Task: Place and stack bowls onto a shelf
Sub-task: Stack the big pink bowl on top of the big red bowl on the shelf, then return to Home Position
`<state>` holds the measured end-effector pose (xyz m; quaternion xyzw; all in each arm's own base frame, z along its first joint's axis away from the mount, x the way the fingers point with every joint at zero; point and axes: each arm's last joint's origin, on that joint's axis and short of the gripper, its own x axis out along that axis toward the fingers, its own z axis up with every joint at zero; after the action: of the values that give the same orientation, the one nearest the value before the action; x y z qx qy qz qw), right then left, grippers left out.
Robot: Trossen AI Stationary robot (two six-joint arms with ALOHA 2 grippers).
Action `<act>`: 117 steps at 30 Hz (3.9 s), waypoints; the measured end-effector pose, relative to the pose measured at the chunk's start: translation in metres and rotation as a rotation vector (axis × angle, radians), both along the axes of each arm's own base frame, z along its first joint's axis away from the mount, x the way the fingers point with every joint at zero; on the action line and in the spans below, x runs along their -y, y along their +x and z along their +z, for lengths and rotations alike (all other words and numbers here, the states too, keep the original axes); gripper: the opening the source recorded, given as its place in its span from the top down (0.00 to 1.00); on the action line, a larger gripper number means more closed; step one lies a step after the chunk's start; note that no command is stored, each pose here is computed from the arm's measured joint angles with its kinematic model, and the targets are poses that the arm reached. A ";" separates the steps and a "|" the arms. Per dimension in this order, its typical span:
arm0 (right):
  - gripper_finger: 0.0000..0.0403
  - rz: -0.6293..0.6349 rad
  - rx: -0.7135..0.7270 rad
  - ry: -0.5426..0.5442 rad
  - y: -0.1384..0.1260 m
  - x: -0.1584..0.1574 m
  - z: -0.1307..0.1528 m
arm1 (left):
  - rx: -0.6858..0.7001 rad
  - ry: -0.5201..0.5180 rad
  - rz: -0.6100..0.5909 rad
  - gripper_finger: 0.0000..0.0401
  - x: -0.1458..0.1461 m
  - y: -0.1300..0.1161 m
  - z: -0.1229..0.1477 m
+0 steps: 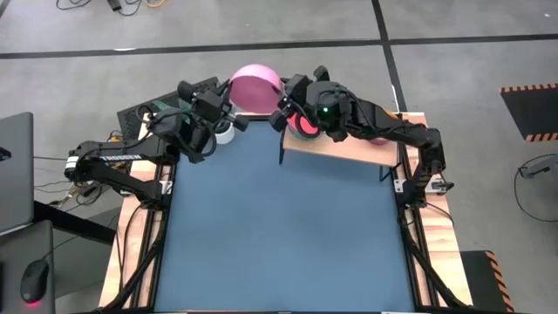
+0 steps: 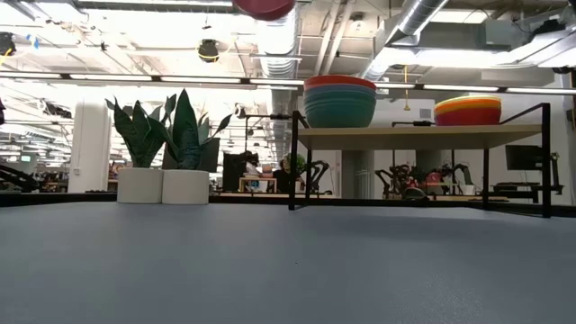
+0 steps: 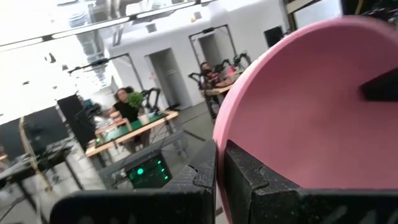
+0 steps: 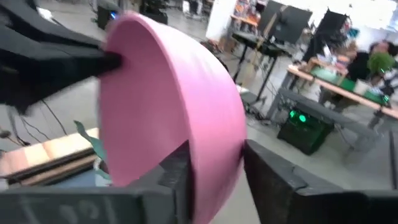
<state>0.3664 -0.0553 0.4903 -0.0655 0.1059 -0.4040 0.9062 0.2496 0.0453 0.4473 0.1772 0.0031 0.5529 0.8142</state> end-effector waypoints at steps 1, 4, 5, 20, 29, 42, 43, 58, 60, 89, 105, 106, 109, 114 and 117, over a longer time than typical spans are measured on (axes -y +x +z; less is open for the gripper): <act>0.64 -0.007 -0.006 0.009 -0.001 0.002 -0.001 | -0.003 0.006 -0.014 1.00 0.000 0.000 0.000; 0.74 -0.021 -0.016 0.033 -0.002 0.005 -0.004 | -0.010 0.023 -0.051 1.00 0.001 0.001 0.000; 0.79 -0.026 -0.018 0.036 -0.002 0.006 -0.005 | -0.017 0.032 -0.063 1.00 0.001 0.002 0.000; 0.94 -0.004 -0.057 0.058 -0.002 0.004 -0.010 | -0.107 0.111 -0.156 0.68 0.003 0.005 0.000; 0.94 -0.021 -0.103 0.077 -0.018 0.019 -0.005 | -0.186 0.160 -0.187 0.49 0.020 0.004 0.002; 0.94 0.005 -0.121 0.500 -0.081 0.086 0.001 | -0.115 0.169 -0.217 0.48 0.030 -0.021 0.018; 0.94 -0.002 -0.131 0.547 -0.088 0.093 -0.002 | -0.110 0.156 -0.199 0.48 0.029 -0.023 0.018; 0.94 -0.038 -0.242 0.902 -0.108 0.170 -0.049 | -0.142 0.065 -0.183 0.48 0.028 -0.023 0.008; 0.94 -0.025 -0.281 0.941 -0.102 0.175 -0.059 | -0.156 0.057 -0.185 0.48 0.028 -0.022 0.006; 0.76 0.000 -0.474 1.014 -0.093 0.193 -0.094 | -0.153 0.032 -0.141 0.48 0.028 -0.023 0.005; 0.72 0.108 -0.208 0.751 -0.140 0.156 -0.016 | -0.127 0.025 -0.165 0.48 0.032 -0.025 0.007; 0.72 0.125 -0.190 0.711 -0.146 0.149 -0.007 | -0.124 0.026 -0.170 0.48 0.033 -0.026 0.007; 0.72 0.194 -0.157 0.579 -0.166 0.120 0.019 | -0.105 0.008 -0.153 0.48 0.035 -0.030 0.009; 0.72 0.325 -0.164 0.393 -0.211 0.060 0.051 | -0.130 -0.008 -0.141 0.48 0.036 -0.026 0.004; 0.72 0.402 -0.101 0.302 -0.236 0.027 0.067 | -0.081 -0.028 -0.205 0.48 0.037 -0.023 0.002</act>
<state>0.1302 -0.0824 0.5574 0.0304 0.1951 -0.1914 0.9614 0.2266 0.0081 0.4497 0.1872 0.0255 0.4589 0.8682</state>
